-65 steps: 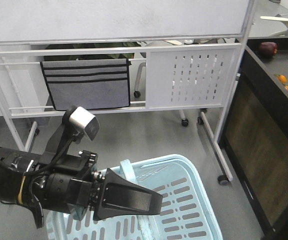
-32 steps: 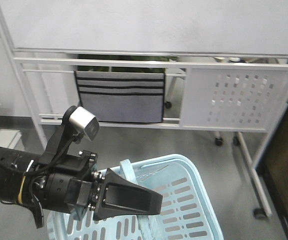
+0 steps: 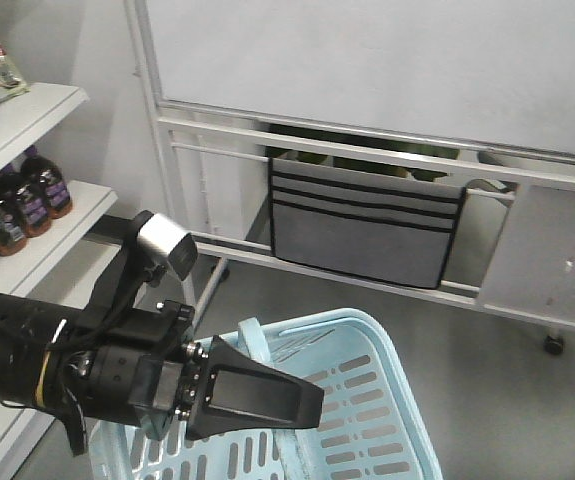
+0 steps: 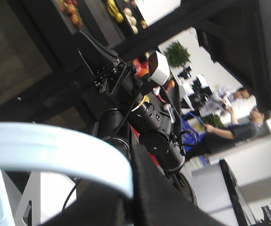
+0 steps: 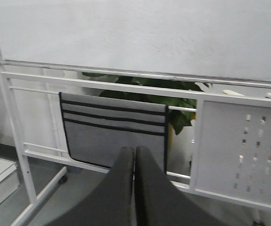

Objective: Place coke in basket with both arms
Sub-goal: 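Drive the base to the shelf with the red Coca-Cola bottle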

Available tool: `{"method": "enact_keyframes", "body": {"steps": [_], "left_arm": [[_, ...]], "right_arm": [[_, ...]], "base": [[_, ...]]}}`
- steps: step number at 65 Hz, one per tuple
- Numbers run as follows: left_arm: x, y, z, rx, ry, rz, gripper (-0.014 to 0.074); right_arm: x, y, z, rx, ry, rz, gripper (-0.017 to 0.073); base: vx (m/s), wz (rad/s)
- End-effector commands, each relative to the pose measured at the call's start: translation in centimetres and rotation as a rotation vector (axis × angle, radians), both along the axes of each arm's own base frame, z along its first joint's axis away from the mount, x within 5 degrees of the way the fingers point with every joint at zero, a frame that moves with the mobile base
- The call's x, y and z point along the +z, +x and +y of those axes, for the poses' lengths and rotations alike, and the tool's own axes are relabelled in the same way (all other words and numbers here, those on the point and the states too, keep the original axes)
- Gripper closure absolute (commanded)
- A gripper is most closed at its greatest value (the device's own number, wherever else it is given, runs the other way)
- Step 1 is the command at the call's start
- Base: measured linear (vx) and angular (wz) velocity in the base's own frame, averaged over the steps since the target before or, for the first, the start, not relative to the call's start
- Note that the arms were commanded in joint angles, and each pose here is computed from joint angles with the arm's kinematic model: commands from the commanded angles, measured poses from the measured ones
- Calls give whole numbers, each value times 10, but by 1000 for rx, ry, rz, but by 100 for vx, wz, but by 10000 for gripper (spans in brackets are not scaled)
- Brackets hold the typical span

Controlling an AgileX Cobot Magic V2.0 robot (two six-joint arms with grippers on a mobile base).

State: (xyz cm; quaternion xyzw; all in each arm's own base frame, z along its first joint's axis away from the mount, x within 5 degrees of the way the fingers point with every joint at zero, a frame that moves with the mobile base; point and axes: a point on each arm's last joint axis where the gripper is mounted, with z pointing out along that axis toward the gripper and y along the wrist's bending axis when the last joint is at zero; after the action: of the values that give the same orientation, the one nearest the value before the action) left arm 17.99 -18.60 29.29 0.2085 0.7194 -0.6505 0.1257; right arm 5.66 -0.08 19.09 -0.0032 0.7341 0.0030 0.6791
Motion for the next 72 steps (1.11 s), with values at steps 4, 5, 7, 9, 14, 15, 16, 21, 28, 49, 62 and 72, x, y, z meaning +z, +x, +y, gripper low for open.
{"method": "enact_keyframes", "body": {"steps": [4, 5, 7, 9, 14, 15, 16, 21, 28, 49, 62, 72], "left_arm": [[28, -13, 1, -99, -162, -9, 599], [28, -13, 1, -99, -162, -9, 599], [28, -13, 1, -99, -162, -9, 599], [28, -13, 1, -99, -162, -9, 599], [28, -13, 1, -99, -162, -9, 599], [28, -13, 1, -99, -162, -9, 599], [28, -13, 1, -99, -162, -9, 599], [28, -13, 1, -99, -162, -9, 599], [28, -13, 1, -99, -162, -9, 599], [28, -13, 1, -99, -162, -9, 599], [28, -13, 1, -99, -162, -9, 599], [28, -13, 1, -99, -162, -9, 599]], "right_arm": [[5, 0, 1, 10, -17, -73, 564], [5, 0, 1, 10, -17, -73, 564], [5, 0, 1, 10, -17, -73, 564], [5, 0, 1, 10, -17, -73, 564], [5, 0, 1, 10, -17, -73, 564], [5, 0, 1, 10, -17, -73, 564], [5, 0, 1, 10, -17, -73, 564], [5, 0, 1, 10, -17, -73, 564], [5, 0, 1, 10, -17, -73, 564], [5, 0, 1, 10, -17, -73, 564], [5, 0, 1, 10, -17, -73, 564], [5, 0, 1, 10, -17, -73, 564]], "base": [[17, 55], [17, 56], [17, 57], [16, 56], [16, 57], [15, 58], [15, 57], [15, 57], [14, 55], [13, 51], [12, 48], [12, 48]]}}
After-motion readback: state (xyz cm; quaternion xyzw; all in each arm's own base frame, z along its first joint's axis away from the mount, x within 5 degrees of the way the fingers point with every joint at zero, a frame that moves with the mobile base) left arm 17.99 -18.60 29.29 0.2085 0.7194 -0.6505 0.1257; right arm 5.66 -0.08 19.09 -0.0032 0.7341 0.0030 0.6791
